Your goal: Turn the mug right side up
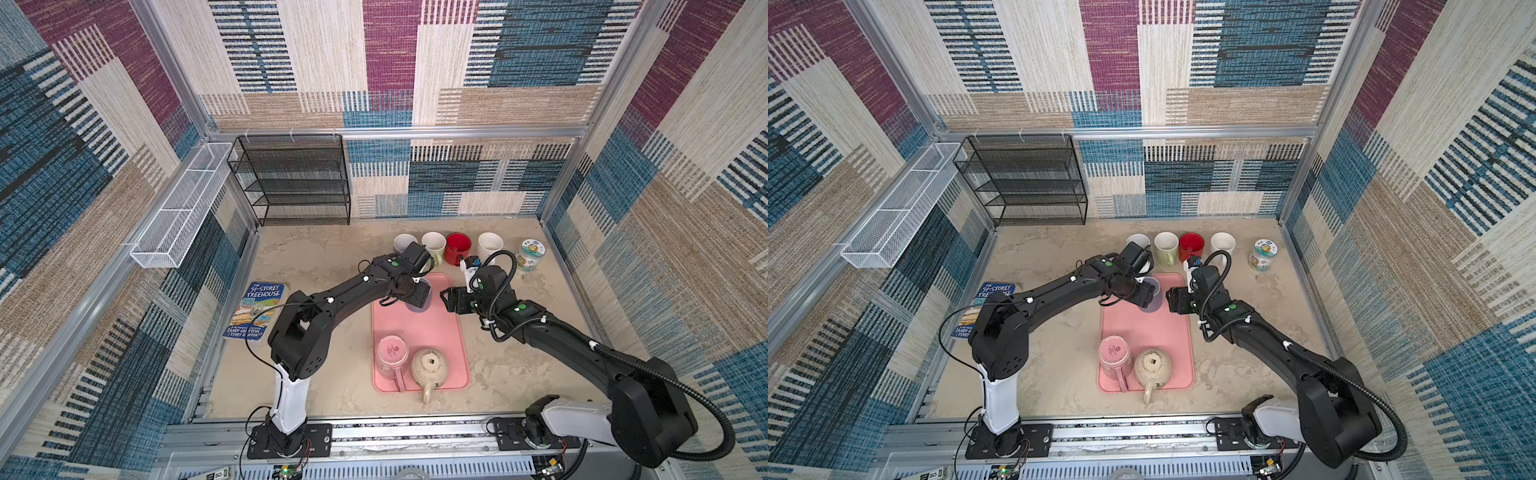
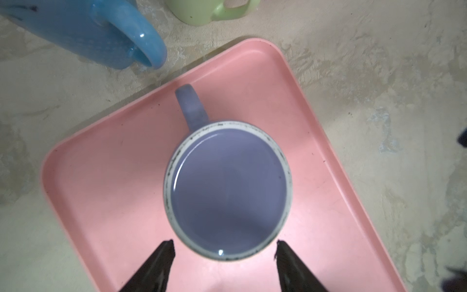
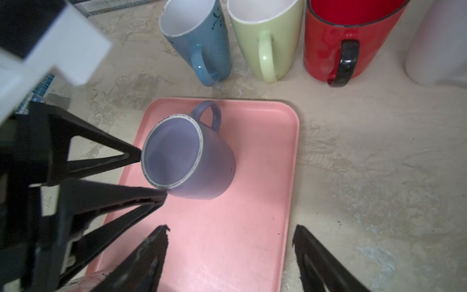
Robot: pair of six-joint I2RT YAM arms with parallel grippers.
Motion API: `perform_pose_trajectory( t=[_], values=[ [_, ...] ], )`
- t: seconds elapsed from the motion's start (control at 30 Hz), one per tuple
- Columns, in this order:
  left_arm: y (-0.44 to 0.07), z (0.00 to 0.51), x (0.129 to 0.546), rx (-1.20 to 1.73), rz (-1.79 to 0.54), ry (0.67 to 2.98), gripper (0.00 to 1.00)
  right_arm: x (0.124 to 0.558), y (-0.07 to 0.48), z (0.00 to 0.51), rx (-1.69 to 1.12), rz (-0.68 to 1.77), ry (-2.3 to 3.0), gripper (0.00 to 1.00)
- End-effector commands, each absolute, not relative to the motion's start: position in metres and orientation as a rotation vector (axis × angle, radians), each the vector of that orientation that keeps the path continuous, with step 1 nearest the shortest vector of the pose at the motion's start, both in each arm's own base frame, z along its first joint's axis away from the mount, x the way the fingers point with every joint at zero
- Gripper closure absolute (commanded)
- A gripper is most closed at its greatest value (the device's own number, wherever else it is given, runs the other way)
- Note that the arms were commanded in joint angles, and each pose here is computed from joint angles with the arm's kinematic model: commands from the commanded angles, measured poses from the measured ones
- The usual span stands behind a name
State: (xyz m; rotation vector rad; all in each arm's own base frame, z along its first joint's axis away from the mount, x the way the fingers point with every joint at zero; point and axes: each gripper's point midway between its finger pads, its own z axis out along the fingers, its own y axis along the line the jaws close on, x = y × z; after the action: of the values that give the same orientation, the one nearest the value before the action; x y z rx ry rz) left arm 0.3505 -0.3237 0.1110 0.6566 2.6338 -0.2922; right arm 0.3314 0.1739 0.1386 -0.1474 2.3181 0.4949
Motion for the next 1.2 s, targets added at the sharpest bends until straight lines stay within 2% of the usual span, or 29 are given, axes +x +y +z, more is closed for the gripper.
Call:
perform_pose_trajectory(
  t=[0.0,0.33,0.67,0.93,1.17],
  values=[
    [-0.316,0.121,0.346,0.625,-0.332,2.618,0.32,0.338,0.174,0.137,-0.126,0.479,2.323,0.20],
    [-0.280,0.138,0.335,0.474,-0.382,2.561,0.39,0.383,0.182,0.135,-0.119,0.371,2.349,0.20],
    [-0.256,0.137,0.314,0.391,-0.429,2.550,0.40,0.422,0.186,0.113,-0.111,0.251,2.413,0.22],
    [-0.239,0.134,0.282,0.422,-0.462,2.580,0.40,0.410,0.204,0.098,-0.171,0.262,2.448,0.22],
    [-0.222,0.166,0.258,0.514,-0.447,2.578,0.39,0.387,0.231,0.098,-0.253,0.297,2.456,0.23]
  ],
)
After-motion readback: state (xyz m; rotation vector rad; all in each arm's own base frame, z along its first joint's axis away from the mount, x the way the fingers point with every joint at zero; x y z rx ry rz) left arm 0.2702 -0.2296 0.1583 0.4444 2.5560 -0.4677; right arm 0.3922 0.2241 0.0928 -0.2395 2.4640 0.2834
